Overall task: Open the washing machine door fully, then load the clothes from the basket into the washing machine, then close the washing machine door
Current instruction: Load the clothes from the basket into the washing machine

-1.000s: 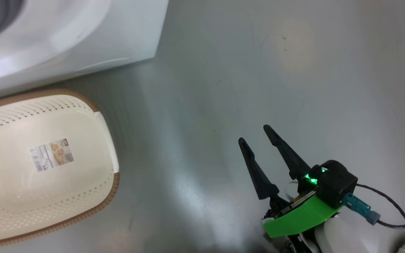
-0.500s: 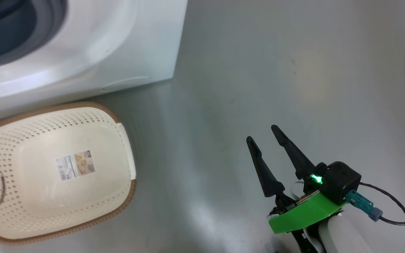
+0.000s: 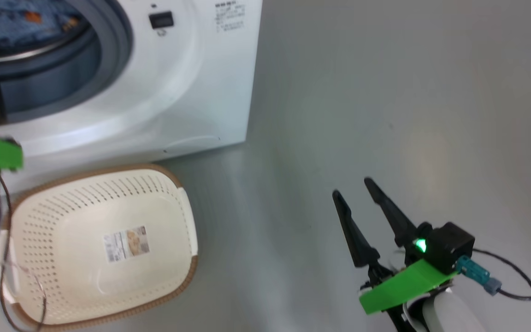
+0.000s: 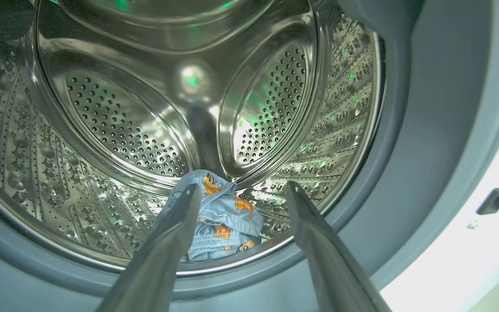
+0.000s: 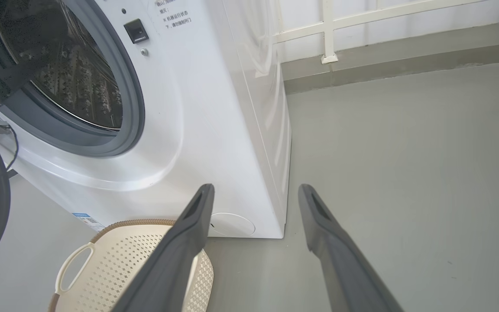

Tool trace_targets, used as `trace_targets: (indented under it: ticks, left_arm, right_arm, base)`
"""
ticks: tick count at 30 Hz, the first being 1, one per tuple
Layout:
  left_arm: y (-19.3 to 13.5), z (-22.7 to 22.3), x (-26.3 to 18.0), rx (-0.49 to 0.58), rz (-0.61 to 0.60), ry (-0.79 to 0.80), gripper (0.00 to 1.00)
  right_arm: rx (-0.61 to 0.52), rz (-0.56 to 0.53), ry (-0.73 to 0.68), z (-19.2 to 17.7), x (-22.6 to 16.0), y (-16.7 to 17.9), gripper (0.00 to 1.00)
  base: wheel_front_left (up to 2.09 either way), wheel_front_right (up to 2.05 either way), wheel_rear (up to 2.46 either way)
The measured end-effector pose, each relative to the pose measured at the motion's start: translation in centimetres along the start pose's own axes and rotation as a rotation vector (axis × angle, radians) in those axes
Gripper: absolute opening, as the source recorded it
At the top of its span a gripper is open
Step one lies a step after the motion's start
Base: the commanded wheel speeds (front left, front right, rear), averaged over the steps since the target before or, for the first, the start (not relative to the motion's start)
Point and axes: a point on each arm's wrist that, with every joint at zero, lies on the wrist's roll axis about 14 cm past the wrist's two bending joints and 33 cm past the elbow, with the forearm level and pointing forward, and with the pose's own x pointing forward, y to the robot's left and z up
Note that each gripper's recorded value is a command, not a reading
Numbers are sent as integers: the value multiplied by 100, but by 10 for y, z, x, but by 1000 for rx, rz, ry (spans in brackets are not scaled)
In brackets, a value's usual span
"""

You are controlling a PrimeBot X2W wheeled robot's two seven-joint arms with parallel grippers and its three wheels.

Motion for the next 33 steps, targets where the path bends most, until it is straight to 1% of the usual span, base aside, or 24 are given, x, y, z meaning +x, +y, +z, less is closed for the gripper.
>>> trace_targets:
  ticks: [4,6,9,13,16,21,25,29,33]
  left_arm:
    - [-2,8,-24,-2,17,-12,100]
    - [-5,12,-36,14,18,-17,100]
    - [-7,19,-62,-1,42,-35,100]
    - [-8,21,-91,18,61,-32,100]
    - [-6,23,-113,20,90,-36,100]
    - [1,36,-144,55,126,-60,100]
    - [1,39,-167,77,143,-59,100]
    - [-1,40,-190,77,169,-64,100]
    - [-5,37,-212,80,186,-58,100]
  right_arm:
    - [1,-2,2,2,-12,3,100]
    - [1,0,-1,4,-16,5,100]
    - [-4,6,-21,12,-22,9,100]
    - [-12,23,-53,23,-25,15,100]
    - [-16,34,-65,28,-31,21,100]
    - [-20,46,-91,37,-39,27,100]
    - [-23,55,-114,45,-44,31,100]
    - [-26,54,-114,45,-54,33,100]
    - [-45,56,-139,53,-59,34,100]
  base:
    - [0,0,0]
    - [0,0,0]
    - [0,0,0]
    - [0,0,0]
    - [0,0,0]
    - [0,0,0]
    - [0,0,0]
    - [0,0,0]
    - [0,0,0]
